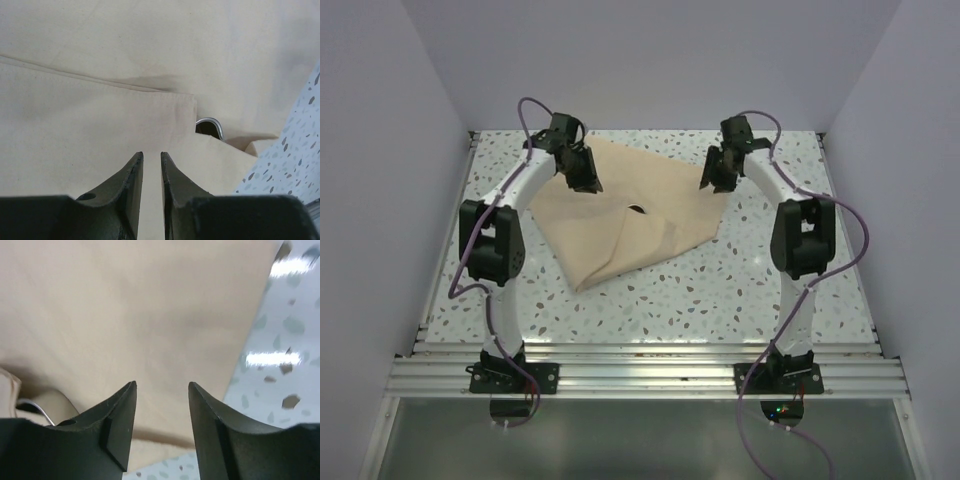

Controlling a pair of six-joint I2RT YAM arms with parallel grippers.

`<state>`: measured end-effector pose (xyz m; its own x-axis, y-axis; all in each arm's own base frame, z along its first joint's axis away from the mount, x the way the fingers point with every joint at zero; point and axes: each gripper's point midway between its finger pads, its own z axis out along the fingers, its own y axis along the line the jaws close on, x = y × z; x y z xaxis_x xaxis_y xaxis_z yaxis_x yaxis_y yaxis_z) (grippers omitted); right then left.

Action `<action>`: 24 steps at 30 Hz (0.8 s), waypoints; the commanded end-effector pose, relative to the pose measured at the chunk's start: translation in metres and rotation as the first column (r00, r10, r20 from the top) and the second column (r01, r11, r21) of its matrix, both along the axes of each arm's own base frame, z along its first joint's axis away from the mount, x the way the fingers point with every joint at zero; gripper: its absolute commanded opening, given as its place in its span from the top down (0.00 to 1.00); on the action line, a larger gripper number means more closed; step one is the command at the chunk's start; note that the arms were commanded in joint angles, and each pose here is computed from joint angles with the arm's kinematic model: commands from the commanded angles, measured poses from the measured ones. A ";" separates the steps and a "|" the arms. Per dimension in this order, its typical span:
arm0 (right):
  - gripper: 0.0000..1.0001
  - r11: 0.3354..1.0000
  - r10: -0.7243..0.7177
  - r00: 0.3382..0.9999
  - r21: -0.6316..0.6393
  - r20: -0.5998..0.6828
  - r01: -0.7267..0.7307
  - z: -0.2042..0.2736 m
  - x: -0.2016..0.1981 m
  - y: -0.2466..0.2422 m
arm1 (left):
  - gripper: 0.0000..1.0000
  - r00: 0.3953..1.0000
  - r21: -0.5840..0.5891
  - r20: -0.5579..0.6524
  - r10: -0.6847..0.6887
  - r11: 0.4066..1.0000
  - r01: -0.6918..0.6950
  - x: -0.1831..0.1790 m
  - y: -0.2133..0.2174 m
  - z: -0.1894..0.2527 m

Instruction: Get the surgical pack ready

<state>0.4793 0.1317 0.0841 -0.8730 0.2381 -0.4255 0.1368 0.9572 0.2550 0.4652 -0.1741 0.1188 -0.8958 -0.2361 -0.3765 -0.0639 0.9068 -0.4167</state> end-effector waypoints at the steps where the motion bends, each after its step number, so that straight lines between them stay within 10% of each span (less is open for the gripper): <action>1: 0.49 0.996 -0.090 0.988 -0.001 0.125 0.091 0.014 0.057 -0.031 | 0.76 0.997 -0.071 0.072 0.000 0.997 0.005 -0.002 -0.008 0.038; 11: 0.32 0.995 -0.098 0.989 0.002 0.110 0.098 -0.030 0.093 -0.066 | 0.76 0.998 -0.072 0.058 0.014 0.997 -0.010 -0.028 -0.002 0.037; 24: 0.47 0.997 -0.052 0.996 0.061 0.069 0.048 -0.079 0.098 -0.058 | 0.76 0.998 -0.034 0.053 0.021 0.999 -0.019 -0.036 0.008 0.040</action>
<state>0.5809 0.0688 0.0312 -0.7978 0.3203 -0.5108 0.1745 0.9336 0.3129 0.4264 -0.1688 0.1301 -0.8998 -0.2547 -0.3544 -0.0813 0.8956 -0.4373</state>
